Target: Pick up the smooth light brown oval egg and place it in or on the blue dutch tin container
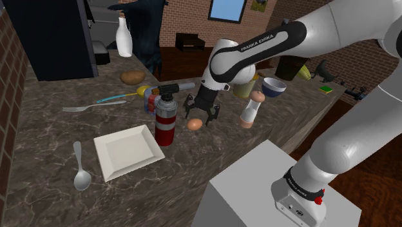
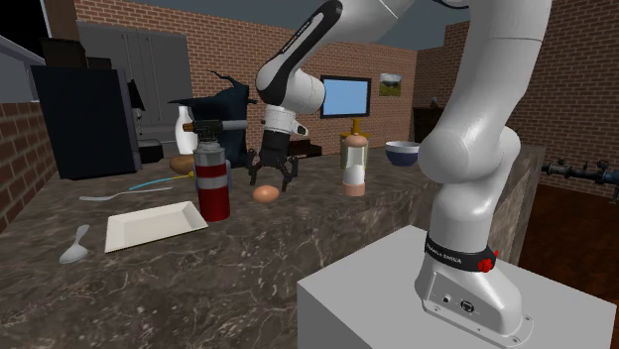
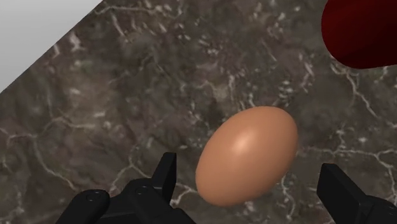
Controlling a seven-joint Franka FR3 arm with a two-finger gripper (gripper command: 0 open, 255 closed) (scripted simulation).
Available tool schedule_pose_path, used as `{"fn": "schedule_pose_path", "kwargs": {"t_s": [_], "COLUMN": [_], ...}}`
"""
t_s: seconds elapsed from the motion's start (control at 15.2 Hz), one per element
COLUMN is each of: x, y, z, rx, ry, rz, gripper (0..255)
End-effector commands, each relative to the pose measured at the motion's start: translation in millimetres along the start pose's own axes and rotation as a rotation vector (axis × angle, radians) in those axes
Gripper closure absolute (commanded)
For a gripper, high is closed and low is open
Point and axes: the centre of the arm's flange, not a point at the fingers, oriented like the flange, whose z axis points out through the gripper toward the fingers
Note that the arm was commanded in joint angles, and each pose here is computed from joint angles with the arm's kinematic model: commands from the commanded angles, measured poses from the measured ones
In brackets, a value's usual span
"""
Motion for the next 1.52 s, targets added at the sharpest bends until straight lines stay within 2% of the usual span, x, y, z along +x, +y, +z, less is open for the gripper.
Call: {"fn": "schedule_pose_path", "kwargs": {"t_s": [0.0, 0.2, 0.66, 0.73, 1.32, 1.45], "x": [0, 0, 0, 0, 0, -3], "y": [-1, -1, -1, -1, -1, -2], "z": [10, 24, 24, 24, 24, 14], "rx": [0.001, 0.001, 0.001, 0.001, 0.001, 0.001], "ry": [0.0, 0.0, 0.0, 0.0, 0.0, 0.0], "rz": [0.002, 0.002, 0.002, 0.002, 0.002, 0.002], "gripper": [0, 0, 0, 255, 255, 255]}}
